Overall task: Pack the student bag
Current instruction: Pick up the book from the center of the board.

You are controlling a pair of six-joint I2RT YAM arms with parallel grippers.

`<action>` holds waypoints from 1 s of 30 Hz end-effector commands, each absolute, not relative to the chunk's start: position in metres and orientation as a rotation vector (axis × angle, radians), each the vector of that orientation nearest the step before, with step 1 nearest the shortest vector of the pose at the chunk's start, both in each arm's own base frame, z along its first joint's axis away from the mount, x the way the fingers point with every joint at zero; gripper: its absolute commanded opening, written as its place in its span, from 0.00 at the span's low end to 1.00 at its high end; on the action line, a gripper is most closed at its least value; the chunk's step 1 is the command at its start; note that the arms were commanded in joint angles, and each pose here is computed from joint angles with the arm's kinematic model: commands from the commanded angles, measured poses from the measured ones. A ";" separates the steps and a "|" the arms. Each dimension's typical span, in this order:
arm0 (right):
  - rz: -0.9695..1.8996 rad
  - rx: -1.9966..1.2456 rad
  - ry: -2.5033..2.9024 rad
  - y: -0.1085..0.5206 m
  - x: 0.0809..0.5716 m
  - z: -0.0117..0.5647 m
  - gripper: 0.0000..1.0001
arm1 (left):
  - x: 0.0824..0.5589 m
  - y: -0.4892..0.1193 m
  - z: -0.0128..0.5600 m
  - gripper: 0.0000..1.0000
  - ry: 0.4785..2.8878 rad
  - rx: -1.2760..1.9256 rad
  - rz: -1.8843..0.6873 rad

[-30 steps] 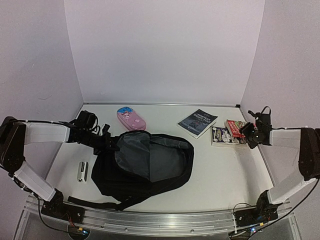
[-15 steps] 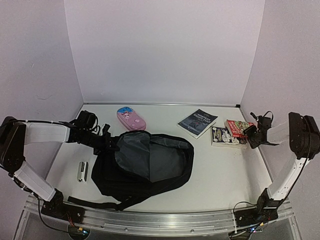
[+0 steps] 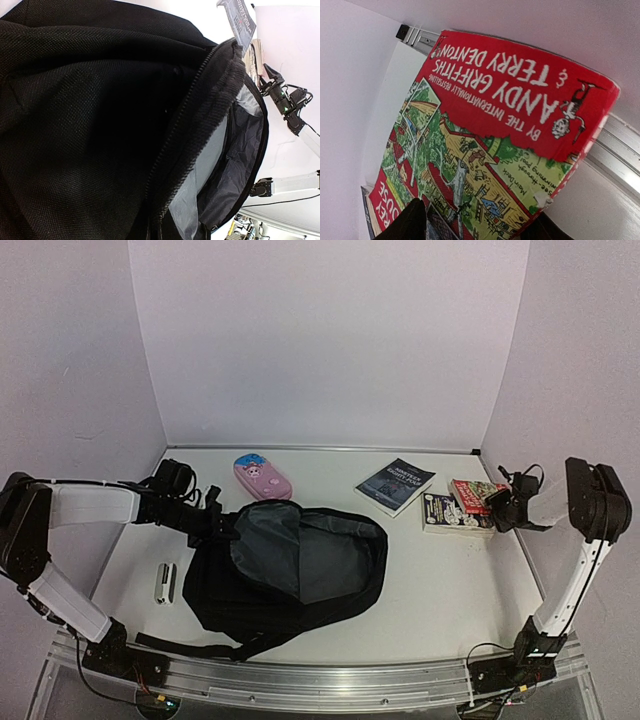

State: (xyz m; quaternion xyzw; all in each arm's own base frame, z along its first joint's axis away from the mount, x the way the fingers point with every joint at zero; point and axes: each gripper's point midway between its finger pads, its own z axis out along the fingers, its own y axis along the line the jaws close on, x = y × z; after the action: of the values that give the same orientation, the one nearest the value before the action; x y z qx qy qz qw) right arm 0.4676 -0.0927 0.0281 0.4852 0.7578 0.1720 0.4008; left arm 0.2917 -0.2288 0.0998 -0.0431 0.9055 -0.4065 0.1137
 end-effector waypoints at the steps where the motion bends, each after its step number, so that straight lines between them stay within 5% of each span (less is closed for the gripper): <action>1: 0.475 1.250 1.855 -0.098 0.484 0.029 0.57 | 0.306 -0.233 0.115 0.00 2.602 -0.093 -1.189; 11: 0.561 1.209 1.710 -0.101 0.503 0.058 0.24 | 0.302 -0.226 0.111 0.00 2.619 -0.124 -1.143; 17: 0.545 1.077 1.604 -0.105 0.504 0.125 0.09 | 0.298 -0.223 0.110 0.02 2.628 -0.143 -1.133; 20: 0.539 0.974 1.586 -0.101 0.502 0.166 0.00 | 0.297 -0.219 0.110 0.18 2.641 -0.151 -1.093; 25: 0.539 0.806 1.687 -0.081 0.496 0.211 0.00 | 0.297 -0.212 0.115 0.60 2.654 -0.131 -1.022; 30: 0.675 0.525 1.843 -0.025 0.476 0.246 0.00 | 0.299 -0.204 0.144 0.84 2.613 -0.021 -0.922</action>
State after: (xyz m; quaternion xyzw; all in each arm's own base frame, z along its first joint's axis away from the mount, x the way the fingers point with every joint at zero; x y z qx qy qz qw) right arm 0.4884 -0.0751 0.1887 0.3536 0.7368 0.2334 0.5270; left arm 0.2878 -0.2093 0.0990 -0.0512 0.9297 -0.3447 0.1191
